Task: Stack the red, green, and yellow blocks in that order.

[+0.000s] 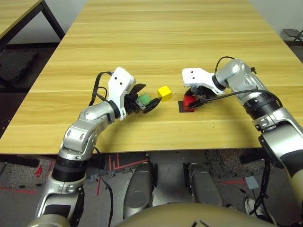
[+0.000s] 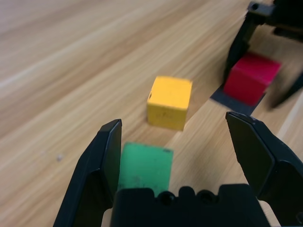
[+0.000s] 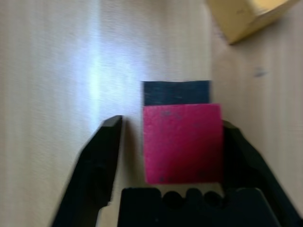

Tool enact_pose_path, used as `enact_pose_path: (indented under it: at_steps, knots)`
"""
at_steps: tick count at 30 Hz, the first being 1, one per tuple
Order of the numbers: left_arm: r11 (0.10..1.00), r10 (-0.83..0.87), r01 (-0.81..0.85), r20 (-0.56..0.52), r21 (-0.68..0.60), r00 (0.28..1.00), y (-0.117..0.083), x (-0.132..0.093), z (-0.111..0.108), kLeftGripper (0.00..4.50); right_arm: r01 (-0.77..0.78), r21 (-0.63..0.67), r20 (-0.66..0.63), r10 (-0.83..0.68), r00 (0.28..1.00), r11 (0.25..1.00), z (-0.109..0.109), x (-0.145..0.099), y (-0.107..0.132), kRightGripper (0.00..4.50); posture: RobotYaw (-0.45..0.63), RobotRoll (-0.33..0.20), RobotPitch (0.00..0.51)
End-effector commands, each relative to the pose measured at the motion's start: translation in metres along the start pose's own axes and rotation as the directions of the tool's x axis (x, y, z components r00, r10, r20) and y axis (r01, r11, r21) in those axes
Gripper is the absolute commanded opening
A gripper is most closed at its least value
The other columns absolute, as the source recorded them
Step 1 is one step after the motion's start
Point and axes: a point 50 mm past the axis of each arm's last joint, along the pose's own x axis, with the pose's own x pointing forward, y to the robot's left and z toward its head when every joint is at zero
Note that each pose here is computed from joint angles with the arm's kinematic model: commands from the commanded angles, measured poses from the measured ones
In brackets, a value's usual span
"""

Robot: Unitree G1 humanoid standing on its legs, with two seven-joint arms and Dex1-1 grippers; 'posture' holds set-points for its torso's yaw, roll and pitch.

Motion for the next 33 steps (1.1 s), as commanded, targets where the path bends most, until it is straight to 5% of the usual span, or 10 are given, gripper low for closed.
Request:
enact_pose_path:
  at_steps: [1, 6, 9, 25, 28, 33]
  knots:
    - [1.000, 0.000, -0.001, -0.047, -0.010, 0.999, 0.000, 0.001, -0.013, 4.50, 0.026, -0.020, 0.175, -0.023, 0.984, 0.999, 0.014, -0.033, -0.004, 4.49, 0.43, -0.208, 0.096]
    - [1.000, 0.013, -0.014, -0.075, -0.015, 0.997, 0.006, 0.002, -0.026, 4.50, 0.048, 0.048, 0.384, -0.063, 0.921, 0.998, 0.032, -0.090, 0.007, 4.49, 0.39, -0.194, 0.079]
    - [1.000, 0.014, -0.012, -0.100, 0.018, 0.995, 0.013, 0.001, -0.035, 4.50, 0.102, 0.093, 0.400, -0.130, 0.907, 0.991, 0.029, -0.107, 0.015, 4.49, 0.36, -0.189, 0.069]
    - [1.000, -0.003, 0.004, -0.068, 0.022, 0.998, 0.027, 0.018, -0.043, 4.50, 0.192, 0.218, 0.440, -0.272, 0.856, 0.957, 0.019, -0.109, 0.036, 4.49, 0.26, -0.167, 0.050]
    - [0.999, 0.024, -0.023, -0.042, 0.025, 0.999, 0.028, 0.018, -0.040, 3.84, 0.206, 0.233, 0.438, -0.292, 0.850, 0.950, 0.018, -0.112, 0.037, 4.50, 0.26, -0.162, 0.055]
    - [1.000, 0.015, -0.017, -0.100, -0.015, 0.995, 0.024, 0.011, -0.045, 2.11, 0.225, 0.250, 0.433, -0.317, 0.844, 0.942, 0.014, -0.115, 0.037, 4.50, 0.25, -0.155, 0.055]
